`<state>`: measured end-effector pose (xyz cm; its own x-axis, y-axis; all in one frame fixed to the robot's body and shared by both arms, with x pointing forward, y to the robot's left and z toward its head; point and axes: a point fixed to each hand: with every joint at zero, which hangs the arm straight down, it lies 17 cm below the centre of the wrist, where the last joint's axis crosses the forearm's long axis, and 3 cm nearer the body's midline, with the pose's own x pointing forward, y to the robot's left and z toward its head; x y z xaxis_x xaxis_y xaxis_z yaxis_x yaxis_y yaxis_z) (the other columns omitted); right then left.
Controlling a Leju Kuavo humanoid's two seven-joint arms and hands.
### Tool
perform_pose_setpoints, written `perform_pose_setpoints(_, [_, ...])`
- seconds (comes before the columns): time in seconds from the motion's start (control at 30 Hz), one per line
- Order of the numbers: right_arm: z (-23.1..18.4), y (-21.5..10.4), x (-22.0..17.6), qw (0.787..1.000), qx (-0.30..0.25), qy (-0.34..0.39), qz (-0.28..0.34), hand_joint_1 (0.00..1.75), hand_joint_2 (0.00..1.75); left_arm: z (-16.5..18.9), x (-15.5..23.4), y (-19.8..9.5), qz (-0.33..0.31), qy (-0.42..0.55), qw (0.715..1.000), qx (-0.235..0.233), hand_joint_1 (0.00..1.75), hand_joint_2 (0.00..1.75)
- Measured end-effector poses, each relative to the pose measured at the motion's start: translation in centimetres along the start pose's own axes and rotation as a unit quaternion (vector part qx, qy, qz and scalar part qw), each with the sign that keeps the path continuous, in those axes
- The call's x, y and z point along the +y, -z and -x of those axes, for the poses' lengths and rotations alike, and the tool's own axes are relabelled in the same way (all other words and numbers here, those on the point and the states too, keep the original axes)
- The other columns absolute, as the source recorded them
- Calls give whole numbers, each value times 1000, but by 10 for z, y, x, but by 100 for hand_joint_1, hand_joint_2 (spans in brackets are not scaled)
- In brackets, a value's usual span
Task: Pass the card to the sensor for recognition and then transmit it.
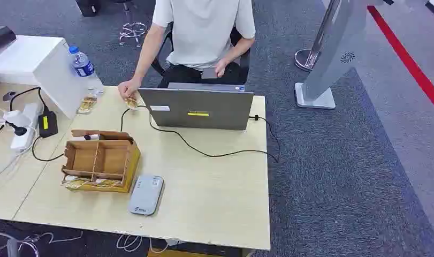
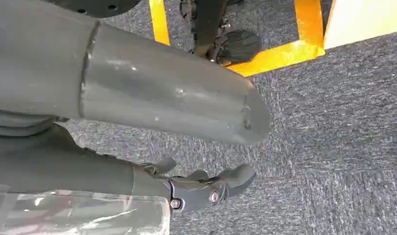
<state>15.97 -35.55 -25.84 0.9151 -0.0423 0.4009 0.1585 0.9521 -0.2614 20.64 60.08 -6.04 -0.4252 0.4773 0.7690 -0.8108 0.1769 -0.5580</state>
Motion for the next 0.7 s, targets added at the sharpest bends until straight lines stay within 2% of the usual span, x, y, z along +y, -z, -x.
perform_pose_setpoints(0.03, [1,0,0,1000,1,0,0,0,175,-11,-13,0,13,-4,1000,-17,0,175])
perform_pose_setpoints(0.2, [1,0,-1,1000,1,-3,1,0,175,-61,-73,6,65,-12,993,-94,0,175])
perform_pose_setpoints(0.4, [-1,0,0,1000,0,-12,-2,0,175,-122,-169,-6,149,-10,969,-195,0,175])
perform_pose_setpoints(0.7, [-1,0,3,1000,1,-27,-9,0,175,-145,-287,-31,232,68,934,-264,0,175])
